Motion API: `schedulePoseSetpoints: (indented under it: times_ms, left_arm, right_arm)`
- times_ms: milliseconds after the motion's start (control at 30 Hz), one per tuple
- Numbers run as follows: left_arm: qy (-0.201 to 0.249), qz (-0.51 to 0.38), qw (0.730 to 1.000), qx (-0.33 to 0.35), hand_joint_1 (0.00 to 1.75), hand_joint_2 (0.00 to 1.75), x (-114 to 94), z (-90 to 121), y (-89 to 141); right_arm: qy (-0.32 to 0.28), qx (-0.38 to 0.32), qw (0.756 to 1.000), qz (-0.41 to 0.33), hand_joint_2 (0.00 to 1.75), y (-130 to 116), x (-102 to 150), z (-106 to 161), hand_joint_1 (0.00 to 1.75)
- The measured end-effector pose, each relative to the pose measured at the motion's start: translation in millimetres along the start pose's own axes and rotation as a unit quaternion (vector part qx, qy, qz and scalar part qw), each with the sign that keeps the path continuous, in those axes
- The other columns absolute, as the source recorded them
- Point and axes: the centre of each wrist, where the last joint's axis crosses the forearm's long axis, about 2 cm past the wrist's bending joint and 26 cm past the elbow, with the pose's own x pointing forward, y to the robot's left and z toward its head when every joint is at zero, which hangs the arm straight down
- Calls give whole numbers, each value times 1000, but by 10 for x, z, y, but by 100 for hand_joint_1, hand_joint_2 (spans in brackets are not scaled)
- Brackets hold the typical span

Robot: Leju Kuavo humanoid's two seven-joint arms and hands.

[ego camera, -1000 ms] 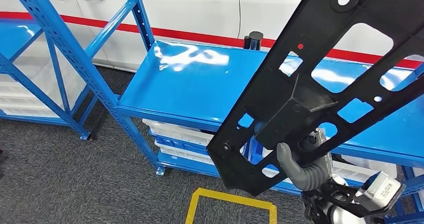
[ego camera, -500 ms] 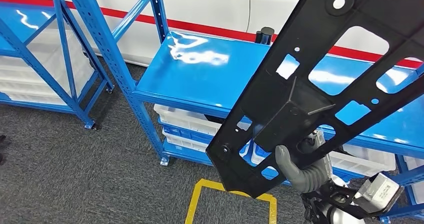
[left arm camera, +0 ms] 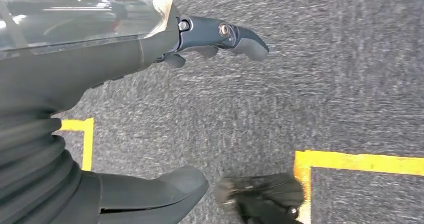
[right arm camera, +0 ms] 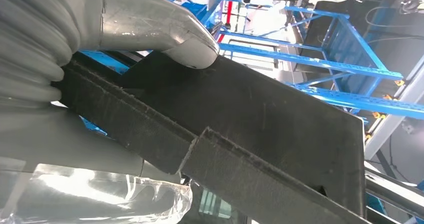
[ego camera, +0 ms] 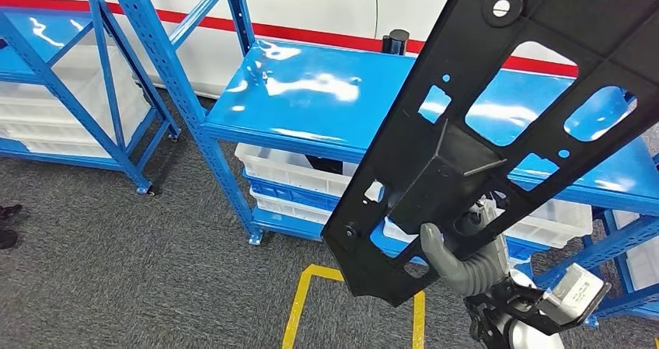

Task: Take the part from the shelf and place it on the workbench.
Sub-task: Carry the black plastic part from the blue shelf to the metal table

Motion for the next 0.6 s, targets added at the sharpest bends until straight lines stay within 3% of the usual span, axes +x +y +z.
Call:
schedulePoseSetpoints:
  times_ms: [600]
  left_arm:
    - [-1, 2, 1000, 1, 0, 175, 19, -2, -18]
  right_arm:
    - [12, 3, 1000, 22, 175, 9, -47, 53, 175]
